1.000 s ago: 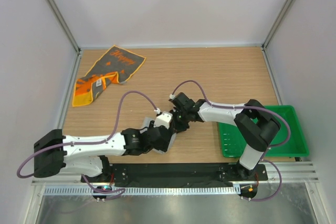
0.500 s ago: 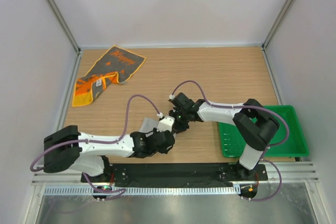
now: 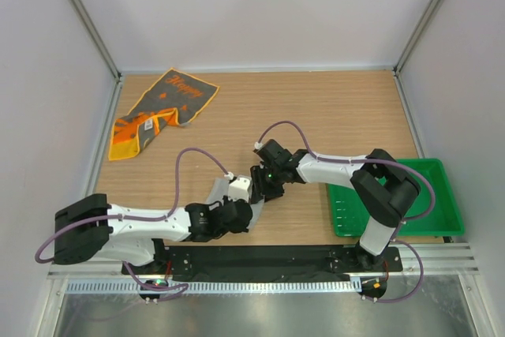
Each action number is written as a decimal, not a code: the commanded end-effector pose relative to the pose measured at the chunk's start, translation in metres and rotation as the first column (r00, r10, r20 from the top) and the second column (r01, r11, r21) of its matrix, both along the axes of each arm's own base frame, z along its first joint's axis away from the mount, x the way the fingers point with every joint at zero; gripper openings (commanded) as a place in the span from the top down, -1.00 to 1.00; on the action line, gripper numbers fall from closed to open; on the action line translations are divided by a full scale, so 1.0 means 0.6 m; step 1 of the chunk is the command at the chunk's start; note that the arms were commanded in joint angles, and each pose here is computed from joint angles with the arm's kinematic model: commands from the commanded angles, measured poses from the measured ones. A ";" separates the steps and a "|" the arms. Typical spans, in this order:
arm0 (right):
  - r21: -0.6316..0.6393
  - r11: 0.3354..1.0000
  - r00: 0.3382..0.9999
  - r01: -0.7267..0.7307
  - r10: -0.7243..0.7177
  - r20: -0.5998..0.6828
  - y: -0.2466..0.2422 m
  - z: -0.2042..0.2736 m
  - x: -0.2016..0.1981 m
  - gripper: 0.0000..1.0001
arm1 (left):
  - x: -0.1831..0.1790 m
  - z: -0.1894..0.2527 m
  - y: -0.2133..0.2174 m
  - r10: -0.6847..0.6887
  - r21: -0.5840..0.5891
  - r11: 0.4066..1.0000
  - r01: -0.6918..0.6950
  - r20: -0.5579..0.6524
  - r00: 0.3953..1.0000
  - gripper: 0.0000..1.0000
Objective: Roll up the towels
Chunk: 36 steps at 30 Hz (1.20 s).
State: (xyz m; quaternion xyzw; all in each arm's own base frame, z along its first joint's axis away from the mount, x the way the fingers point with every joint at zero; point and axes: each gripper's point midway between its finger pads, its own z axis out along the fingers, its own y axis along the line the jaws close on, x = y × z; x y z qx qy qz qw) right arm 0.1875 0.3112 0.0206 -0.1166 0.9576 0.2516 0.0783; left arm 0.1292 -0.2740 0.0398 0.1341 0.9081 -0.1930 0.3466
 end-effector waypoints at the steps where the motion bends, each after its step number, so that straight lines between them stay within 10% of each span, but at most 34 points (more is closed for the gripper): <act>1: -0.064 0.998 1.000 0.007 -0.005 0.029 -0.017 -0.006 0.004 0.01 | -0.002 -0.013 0.011 0.024 -0.015 1.000 -0.024 -0.031 0.999 0.99; 21: 0.037 0.991 0.962 0.130 -0.135 0.236 -0.030 0.093 0.049 -0.90 | -0.001 -0.041 0.025 0.050 -0.021 0.998 -0.053 -0.126 0.991 1.00; 36: 0.180 0.972 0.928 0.153 -0.204 0.311 -0.039 0.138 0.048 -0.97 | 0.002 -0.062 0.040 0.090 -0.022 0.995 -0.096 -0.183 0.979 1.00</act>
